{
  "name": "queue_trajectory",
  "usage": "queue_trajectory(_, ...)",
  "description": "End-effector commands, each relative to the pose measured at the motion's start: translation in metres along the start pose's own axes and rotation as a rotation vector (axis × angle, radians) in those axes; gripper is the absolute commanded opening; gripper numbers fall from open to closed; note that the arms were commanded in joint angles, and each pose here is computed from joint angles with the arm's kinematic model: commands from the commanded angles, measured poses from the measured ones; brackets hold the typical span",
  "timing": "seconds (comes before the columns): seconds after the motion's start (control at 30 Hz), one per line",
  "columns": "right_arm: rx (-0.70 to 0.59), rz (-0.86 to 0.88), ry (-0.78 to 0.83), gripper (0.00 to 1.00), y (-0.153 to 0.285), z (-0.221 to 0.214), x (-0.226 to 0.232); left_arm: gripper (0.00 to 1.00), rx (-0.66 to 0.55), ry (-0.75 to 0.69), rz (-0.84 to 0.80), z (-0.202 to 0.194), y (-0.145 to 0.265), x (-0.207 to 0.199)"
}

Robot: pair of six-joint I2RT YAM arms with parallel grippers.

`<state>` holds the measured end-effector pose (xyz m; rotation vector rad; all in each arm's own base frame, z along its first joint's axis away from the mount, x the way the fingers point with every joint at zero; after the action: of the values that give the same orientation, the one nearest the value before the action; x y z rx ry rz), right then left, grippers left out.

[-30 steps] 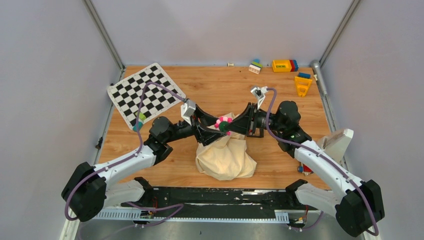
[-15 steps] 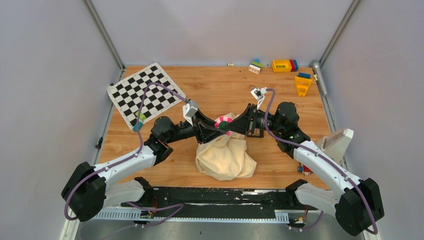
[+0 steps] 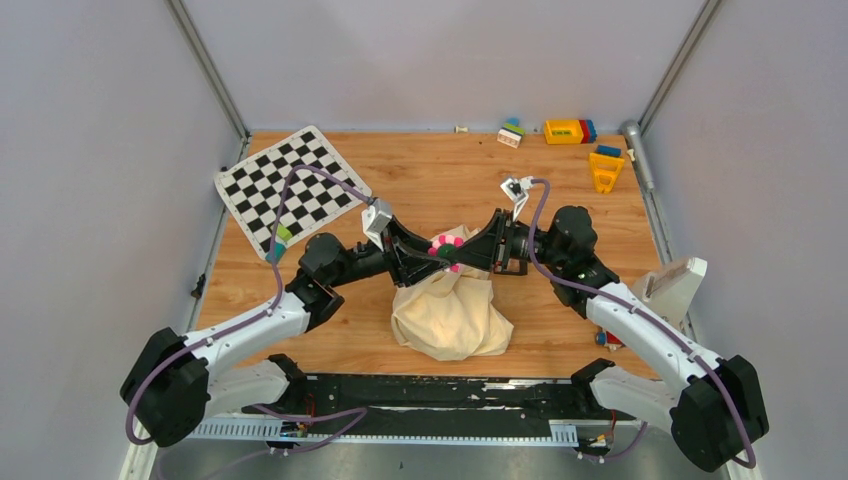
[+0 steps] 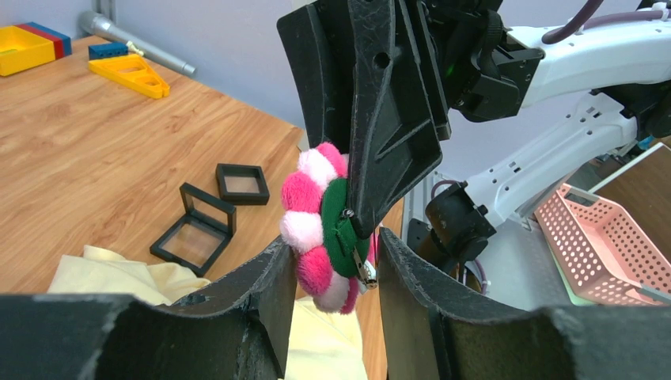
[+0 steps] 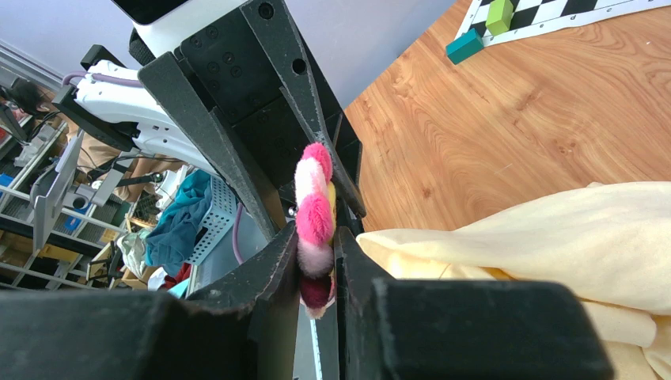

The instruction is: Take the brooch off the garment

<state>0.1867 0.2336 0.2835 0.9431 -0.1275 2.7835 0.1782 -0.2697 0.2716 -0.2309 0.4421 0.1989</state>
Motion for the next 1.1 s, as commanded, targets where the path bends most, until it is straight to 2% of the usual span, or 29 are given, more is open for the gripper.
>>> queue_trajectory(0.0,-0.036,0.026,0.033,0.00,0.001,0.007,0.009,0.47,-0.050,-0.029,-0.013,0.011,0.003,-0.007)
queue_trajectory(0.3,-0.038,0.030,0.037,0.00,0.001,0.008,0.010,0.43,-0.041,-0.026,-0.007,0.008,0.004,-0.006)
queue_trajectory(0.57,-0.026,0.084,0.057,0.00,0.002,0.007,0.016,0.45,-0.024,0.003,-0.022,0.006,0.000,-0.005)
queue_trajectory(0.9,-0.010,0.140,0.115,0.00,0.005,0.007,0.026,0.31,0.012,0.014,-0.075,0.004,-0.001,-0.012)
queue_trajectory(1.07,-0.001,0.157,0.123,0.00,0.005,0.007,0.028,0.29,0.024,0.028,-0.096,0.004,-0.002,-0.014)
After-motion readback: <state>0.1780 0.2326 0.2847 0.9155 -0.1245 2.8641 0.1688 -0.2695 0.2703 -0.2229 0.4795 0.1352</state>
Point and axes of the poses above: each gripper's point midway between its finger pads, its own y axis back along the fingers, its own x axis along the line the jaws close on, z = x × y, the point moved 5 cm from there along y, back along the fingers, and after that the axes turned 6 degrees about y, right-handed, at the moved point
